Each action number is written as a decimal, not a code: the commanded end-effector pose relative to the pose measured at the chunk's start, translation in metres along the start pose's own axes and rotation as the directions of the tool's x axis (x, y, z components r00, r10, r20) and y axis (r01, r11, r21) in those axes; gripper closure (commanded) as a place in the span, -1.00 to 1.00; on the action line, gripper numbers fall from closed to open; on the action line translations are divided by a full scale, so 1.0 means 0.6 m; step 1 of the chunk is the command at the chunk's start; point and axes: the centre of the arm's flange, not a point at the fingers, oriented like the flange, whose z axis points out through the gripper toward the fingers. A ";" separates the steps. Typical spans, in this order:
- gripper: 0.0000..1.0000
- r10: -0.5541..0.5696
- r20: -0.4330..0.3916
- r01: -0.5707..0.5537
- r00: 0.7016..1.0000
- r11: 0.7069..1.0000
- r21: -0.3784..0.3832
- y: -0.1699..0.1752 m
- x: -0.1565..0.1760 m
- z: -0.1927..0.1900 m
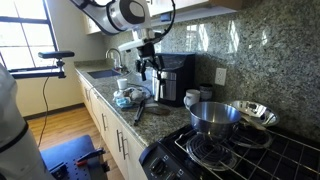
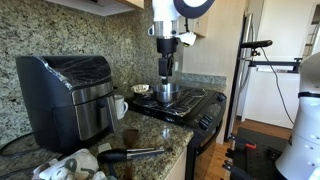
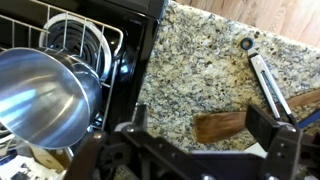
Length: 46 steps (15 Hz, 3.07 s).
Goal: Move the tongs to the right
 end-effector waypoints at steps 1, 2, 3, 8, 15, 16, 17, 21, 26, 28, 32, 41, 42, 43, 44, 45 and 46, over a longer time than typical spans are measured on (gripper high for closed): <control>-1.00 -0.117 0.001 0.117 0.993 0.992 0.042 -0.017 0.019 0.066; -1.00 -0.151 0.002 0.151 0.989 0.987 0.058 -0.024 0.022 0.078; -1.00 -0.180 0.004 0.179 0.984 0.981 0.068 -0.033 0.024 0.093; -1.00 -0.330 0.034 0.325 0.943 0.939 0.114 -0.079 0.011 0.136; -1.00 -0.395 0.072 0.386 0.916 0.915 0.118 -0.107 0.003 0.154; -1.00 -0.395 0.072 0.385 0.916 0.915 0.118 -0.106 0.003 0.154; -1.00 -0.394 0.073 0.384 0.916 0.916 0.118 -0.105 0.003 0.154; -1.00 -0.457 0.182 0.426 0.871 0.886 0.183 -0.135 0.018 0.234; -1.00 -0.561 0.195 0.519 0.804 0.824 0.229 -0.191 0.026 0.300; -1.00 -0.596 0.192 0.556 0.780 0.800 0.227 -0.214 0.033 0.310; -1.00 -0.657 0.183 0.620 0.731 0.752 0.221 -0.254 0.045 0.331; -1.00 -0.673 0.107 0.647 0.732 0.735 0.201 -0.277 0.071 0.361; -1.00 -0.672 0.102 0.647 0.734 0.736 0.198 -0.279 0.073 0.361; -1.00 -0.672 0.096 0.648 0.734 0.736 0.198 -0.279 0.074 0.362; -1.00 -0.672 0.091 0.649 0.735 0.736 0.196 -0.280 0.076 0.361; -1.00 -0.670 0.088 0.648 0.737 0.738 0.191 -0.280 0.078 0.360; -1.00 -0.669 0.084 0.647 0.738 0.738 0.190 -0.280 0.079 0.360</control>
